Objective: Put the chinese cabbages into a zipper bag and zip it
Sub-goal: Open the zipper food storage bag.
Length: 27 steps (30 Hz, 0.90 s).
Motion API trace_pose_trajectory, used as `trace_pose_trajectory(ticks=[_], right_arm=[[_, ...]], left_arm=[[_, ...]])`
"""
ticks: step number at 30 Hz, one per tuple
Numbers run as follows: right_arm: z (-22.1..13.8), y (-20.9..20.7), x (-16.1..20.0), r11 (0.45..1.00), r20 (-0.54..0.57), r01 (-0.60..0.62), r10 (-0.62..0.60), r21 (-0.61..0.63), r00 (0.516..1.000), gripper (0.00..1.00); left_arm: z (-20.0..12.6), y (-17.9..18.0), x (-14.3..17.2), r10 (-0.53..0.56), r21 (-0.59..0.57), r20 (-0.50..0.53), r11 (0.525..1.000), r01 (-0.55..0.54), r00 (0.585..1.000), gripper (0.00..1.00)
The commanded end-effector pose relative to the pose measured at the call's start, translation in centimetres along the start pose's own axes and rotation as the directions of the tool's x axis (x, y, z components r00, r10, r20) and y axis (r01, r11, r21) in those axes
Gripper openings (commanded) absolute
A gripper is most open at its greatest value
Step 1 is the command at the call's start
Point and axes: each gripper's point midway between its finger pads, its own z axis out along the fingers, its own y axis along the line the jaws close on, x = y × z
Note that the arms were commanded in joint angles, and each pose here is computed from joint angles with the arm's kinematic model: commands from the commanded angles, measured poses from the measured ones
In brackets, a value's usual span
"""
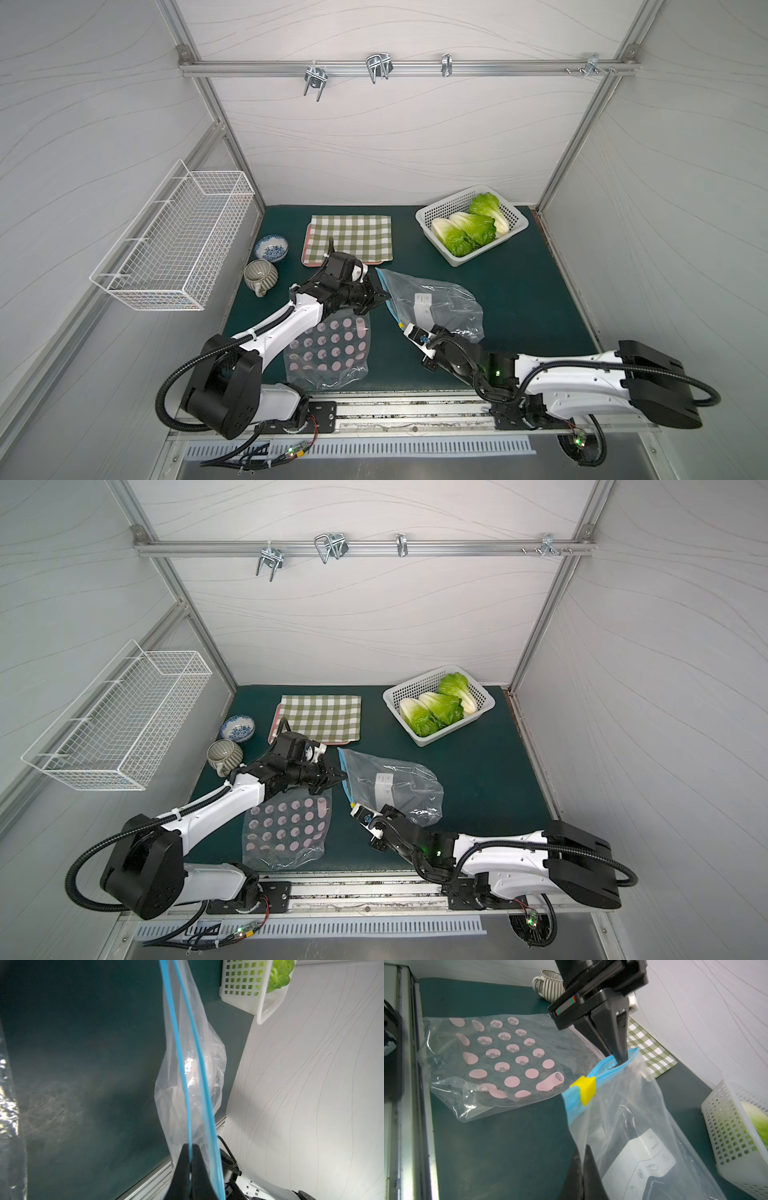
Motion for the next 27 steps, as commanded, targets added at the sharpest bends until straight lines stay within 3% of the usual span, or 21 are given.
trace_pose_trajectory(ticks=[1, 4, 6, 9, 13, 17, 21, 25, 27], right_arm=[[-0.6, -1.6, -2.6, 0.99, 0.047, -0.138, 0.137, 0.021, 0.989, 0.05], [-1.4, -3.0, -3.8, 0.97, 0.078, -0.242, 0.239, 0.027, 0.968, 0.19], [-2.0, -4.0, -4.4, 0.946, 0.081, -0.322, 0.321, 0.012, 0.944, 0.33], [-2.6, -6.1, -4.9, 0.895, 0.047, -0.446, 0.445, 0.004, 0.894, 0.52], [-3.8, -8.7, -4.9, 0.811, 0.026, -0.584, 0.583, 0.031, 0.812, 0.61], [-4.6, -11.0, -5.1, 0.718, -0.007, -0.694, 0.695, 0.046, 0.719, 0.68], [-5.2, -12.7, -8.0, 0.668, -0.074, -0.744, 0.744, 0.03, 0.665, 0.7], [-4.3, -13.0, -10.8, 0.618, -0.164, -0.786, 0.776, 0.001, 0.609, 0.7], [-3.4, -12.7, -11.8, 0.583, -0.197, -0.812, 0.793, -0.026, 0.576, 0.7]], left_arm=[[-3.2, -4.2, -0.7, 0.185, -0.002, 0.06, 0.983, -0.185, 0.981, 0.0], [-5.5, -6.5, -1.0, 0.318, -0.026, 0.101, 0.948, -0.317, 0.943, 0.0], [-7.1, -7.9, -1.4, 0.397, -0.05, 0.144, 0.918, -0.394, 0.907, 0.0], [-10.1, -10.2, -2.2, 0.512, -0.119, 0.205, 0.859, -0.498, 0.834, 0.0], [-13.8, -13.2, -3.1, 0.633, -0.215, 0.253, 0.774, -0.595, 0.732, 0.0], [-15.8, -14.1, -3.9, 0.712, -0.325, 0.237, 0.699, -0.636, 0.661, 0.0], [-13.8, -13.3, -4.1, 0.743, -0.37, 0.156, 0.655, -0.659, 0.651, 0.0], [-7.9, -11.5, -1.9, 0.776, -0.375, -0.012, 0.581, -0.722, 0.631, 0.0], [-5.6, -10.5, -1.0, 0.765, -0.371, -0.067, 0.577, -0.728, 0.641, 0.0]])
